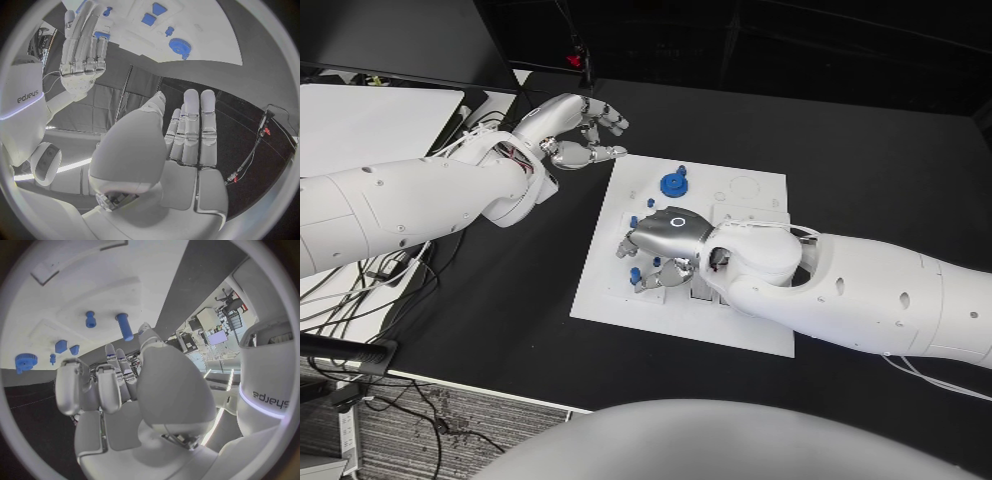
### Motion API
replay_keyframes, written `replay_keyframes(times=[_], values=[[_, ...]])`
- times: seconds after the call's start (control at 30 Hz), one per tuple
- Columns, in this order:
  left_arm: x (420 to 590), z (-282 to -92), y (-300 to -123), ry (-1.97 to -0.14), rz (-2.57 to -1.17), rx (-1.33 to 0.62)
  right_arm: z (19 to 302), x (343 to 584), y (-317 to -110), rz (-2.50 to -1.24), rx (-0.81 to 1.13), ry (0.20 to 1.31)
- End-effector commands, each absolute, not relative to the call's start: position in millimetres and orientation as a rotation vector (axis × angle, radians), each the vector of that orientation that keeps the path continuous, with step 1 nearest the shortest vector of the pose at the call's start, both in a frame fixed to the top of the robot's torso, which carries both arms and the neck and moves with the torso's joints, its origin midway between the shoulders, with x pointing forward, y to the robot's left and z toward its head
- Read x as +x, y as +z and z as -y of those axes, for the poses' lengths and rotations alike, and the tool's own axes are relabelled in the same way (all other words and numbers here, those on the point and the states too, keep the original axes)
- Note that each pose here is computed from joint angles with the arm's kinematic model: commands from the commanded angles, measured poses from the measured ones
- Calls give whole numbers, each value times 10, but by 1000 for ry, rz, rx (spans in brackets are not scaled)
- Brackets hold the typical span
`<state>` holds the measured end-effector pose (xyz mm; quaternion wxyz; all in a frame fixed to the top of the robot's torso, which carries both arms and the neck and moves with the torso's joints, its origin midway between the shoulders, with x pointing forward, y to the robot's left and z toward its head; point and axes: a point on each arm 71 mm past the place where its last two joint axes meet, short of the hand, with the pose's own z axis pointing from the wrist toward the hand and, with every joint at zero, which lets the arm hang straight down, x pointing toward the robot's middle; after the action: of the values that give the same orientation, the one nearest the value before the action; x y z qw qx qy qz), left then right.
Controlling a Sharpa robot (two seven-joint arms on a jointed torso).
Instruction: Assemble the parts on the task board
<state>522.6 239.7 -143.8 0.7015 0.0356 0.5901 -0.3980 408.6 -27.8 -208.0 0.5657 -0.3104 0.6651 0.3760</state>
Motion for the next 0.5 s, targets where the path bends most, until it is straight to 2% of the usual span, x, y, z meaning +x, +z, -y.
replay_keyframes(times=[0.03,0.27,0.4,0.5], values=[[5225,-2383,-1426,-897,-1312,83,407,4107,-1916,-1468,-454,1083],[5230,-2348,-1429,-905,-1310,90,1012,4194,-1677,-1459,8,1242],[5237,-2334,-1429,-910,-1309,84,1397,4229,-1557,-1521,217,1266],[5247,-2309,-1429,-920,-1309,72,1713,4198,-1535,-1594,334,1238]])
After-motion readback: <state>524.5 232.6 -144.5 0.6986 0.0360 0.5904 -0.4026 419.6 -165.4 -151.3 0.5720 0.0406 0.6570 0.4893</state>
